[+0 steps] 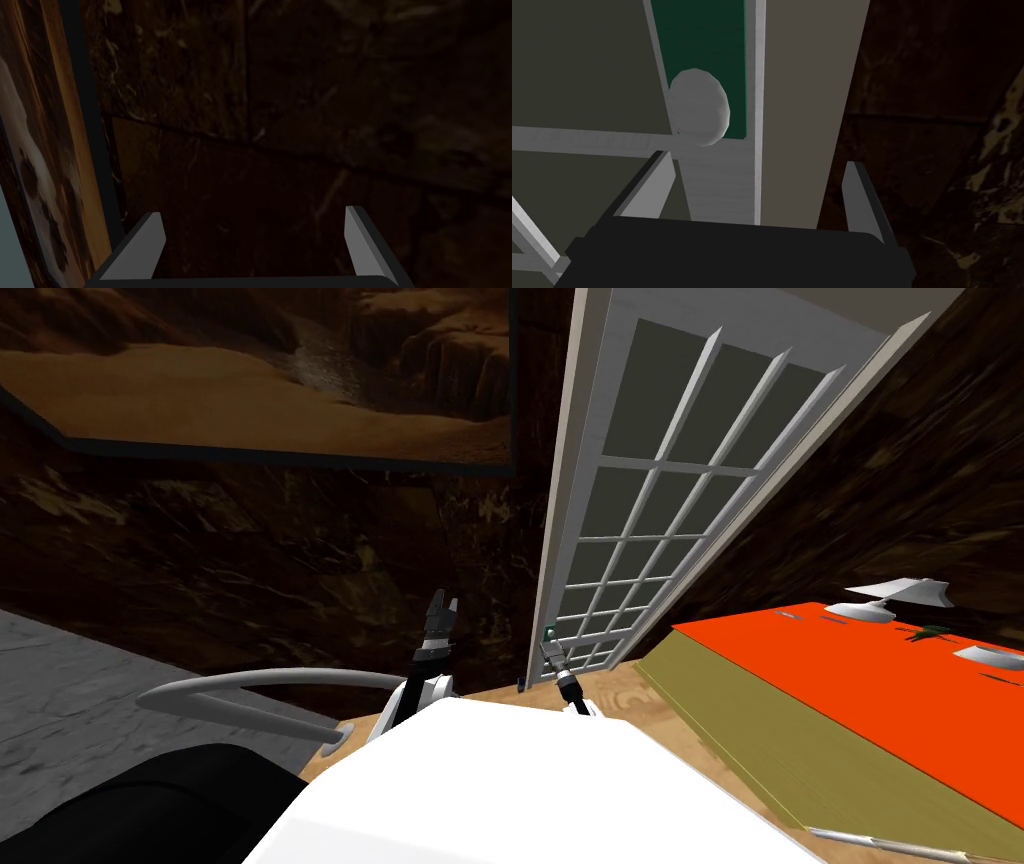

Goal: Pull the door open

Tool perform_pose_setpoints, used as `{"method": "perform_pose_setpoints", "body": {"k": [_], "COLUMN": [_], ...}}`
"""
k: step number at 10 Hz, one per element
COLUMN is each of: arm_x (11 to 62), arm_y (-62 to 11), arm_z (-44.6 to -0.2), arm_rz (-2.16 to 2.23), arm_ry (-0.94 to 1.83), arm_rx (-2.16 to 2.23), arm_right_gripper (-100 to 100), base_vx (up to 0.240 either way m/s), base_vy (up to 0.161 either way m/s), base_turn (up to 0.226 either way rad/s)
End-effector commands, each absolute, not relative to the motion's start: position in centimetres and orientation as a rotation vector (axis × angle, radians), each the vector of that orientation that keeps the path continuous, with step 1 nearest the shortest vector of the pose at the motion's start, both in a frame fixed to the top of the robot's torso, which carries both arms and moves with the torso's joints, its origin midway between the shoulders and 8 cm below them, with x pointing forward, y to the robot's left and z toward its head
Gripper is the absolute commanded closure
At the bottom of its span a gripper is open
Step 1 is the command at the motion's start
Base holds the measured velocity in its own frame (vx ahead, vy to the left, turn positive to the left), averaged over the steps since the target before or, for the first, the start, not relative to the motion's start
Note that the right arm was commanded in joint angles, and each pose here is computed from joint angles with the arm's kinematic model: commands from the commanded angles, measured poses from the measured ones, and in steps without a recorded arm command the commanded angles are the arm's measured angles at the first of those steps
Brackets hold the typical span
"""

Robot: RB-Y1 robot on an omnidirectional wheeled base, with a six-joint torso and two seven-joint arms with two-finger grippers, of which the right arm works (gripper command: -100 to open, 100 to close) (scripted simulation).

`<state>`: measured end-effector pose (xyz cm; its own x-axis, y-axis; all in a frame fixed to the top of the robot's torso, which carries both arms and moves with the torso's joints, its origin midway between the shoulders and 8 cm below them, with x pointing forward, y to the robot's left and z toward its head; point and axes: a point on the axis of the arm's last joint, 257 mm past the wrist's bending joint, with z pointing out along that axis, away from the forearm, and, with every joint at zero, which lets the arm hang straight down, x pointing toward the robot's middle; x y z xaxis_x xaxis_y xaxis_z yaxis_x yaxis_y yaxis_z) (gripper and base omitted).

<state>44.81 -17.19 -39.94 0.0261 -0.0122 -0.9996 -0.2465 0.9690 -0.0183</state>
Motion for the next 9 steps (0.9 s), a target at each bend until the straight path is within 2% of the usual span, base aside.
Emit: {"method": "perform_pose_setpoints", "body": {"k": [1,3,4,5,9], "arm_x": [44.84,44.86,44.1,44.1,44.1], "arm_y": [-16.99,-16.75,-16.28,-16.28,-16.28], "arm_z": [-39.93,-39.92,-40.51,-40.51,-40.51], "arm_rz": [0.184,0.186,0.198,0.198,0.198], "arm_ry": [1.537,1.537,1.548,1.548,1.548], "arm_rx": [-0.203,-0.197,-0.202,-0.202,-0.202], "arm_right_gripper": [-100,-100,-100,100,100], "base_vx": [0.258,0.212,0.04,-0.037,-0.003], "base_vy": [-0.056,-0.073,-0.02,0.007,-0.006], "base_turn": [-0.018,-0.026,0.002,-0.008,-0.01]}}
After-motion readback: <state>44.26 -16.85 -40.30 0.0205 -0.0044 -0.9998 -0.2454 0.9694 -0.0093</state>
